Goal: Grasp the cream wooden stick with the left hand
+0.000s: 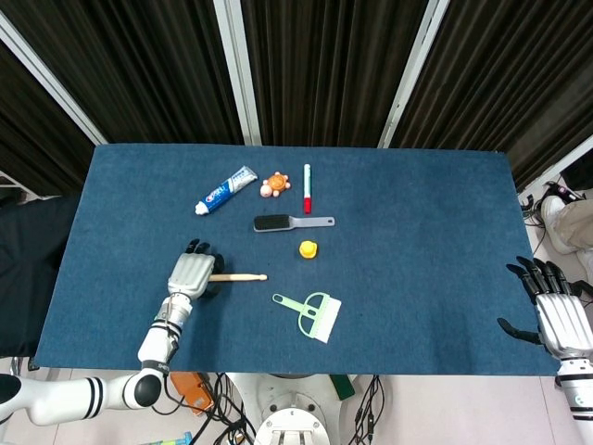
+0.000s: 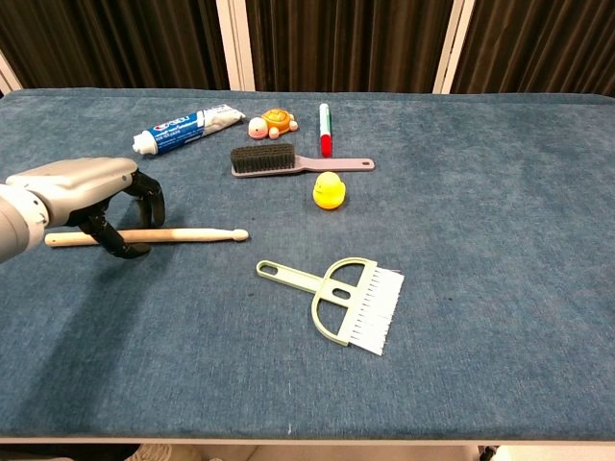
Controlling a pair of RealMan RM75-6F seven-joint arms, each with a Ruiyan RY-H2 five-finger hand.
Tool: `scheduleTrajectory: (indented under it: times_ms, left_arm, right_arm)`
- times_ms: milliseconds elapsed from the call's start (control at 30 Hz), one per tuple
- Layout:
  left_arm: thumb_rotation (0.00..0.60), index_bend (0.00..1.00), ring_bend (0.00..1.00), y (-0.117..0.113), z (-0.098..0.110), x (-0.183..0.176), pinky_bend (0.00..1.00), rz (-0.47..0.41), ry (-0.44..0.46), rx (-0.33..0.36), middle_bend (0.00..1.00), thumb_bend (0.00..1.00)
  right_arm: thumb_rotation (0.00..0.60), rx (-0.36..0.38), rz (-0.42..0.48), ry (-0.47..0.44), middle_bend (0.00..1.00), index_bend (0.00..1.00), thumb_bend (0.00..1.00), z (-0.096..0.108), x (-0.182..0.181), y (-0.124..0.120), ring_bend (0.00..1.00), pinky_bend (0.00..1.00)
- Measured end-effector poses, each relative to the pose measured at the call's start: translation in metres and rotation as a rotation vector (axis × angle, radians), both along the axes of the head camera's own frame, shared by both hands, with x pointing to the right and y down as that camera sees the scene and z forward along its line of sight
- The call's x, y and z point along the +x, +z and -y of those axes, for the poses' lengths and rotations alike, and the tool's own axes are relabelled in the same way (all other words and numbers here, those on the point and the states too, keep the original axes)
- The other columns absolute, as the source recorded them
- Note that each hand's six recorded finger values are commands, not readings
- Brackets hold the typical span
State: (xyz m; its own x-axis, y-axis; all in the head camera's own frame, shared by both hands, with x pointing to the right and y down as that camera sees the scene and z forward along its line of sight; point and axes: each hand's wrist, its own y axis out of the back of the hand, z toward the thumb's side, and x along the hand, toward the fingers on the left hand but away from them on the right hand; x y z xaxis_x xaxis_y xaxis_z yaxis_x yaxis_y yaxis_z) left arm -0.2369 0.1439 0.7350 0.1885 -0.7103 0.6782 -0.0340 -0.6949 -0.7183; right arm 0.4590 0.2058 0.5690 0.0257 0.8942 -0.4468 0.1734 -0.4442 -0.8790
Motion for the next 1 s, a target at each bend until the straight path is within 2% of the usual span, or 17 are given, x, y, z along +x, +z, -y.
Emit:
scheduleTrajectory:
  times_ms: [267,700,867,1000]
  left_arm:
    - [0.600,0.49,0.17,0.0046,-0.0010,0.0049,0.08,-0.019,0.005,-0.007,0.50,0.31]
    - [0.600,0.50,0.18,0.0069,-0.0021,0.0054,0.08,-0.020,0.009,-0.008,0.51,0.36]
    - [0.600,0.55,0.22,0.0070,-0.0025,0.0034,0.09,-0.019,0.012,-0.010,0.57,0.41]
    - [0.600,0.55,0.22,0.0074,-0.0031,0.0015,0.10,-0.018,0.009,-0.015,0.58,0.41]
  right_arm:
    - [0.600,-0.002,0.000,0.003,0.14,0.21,0.29,0.0001,0.0004,0.0003,0.08,0.00]
    - [0.600,-0.004,0.001,0.005,0.14,0.21,0.29,0.0004,0.0008,0.0008,0.08,0.00]
    - [0.600,-0.004,0.001,0.006,0.14,0.21,0.29,0.0004,0.0008,0.0009,0.08,0.00]
    - [0.600,-0.003,0.002,0.006,0.14,0.21,0.29,0.0005,0.0009,0.0007,0.08,0.00]
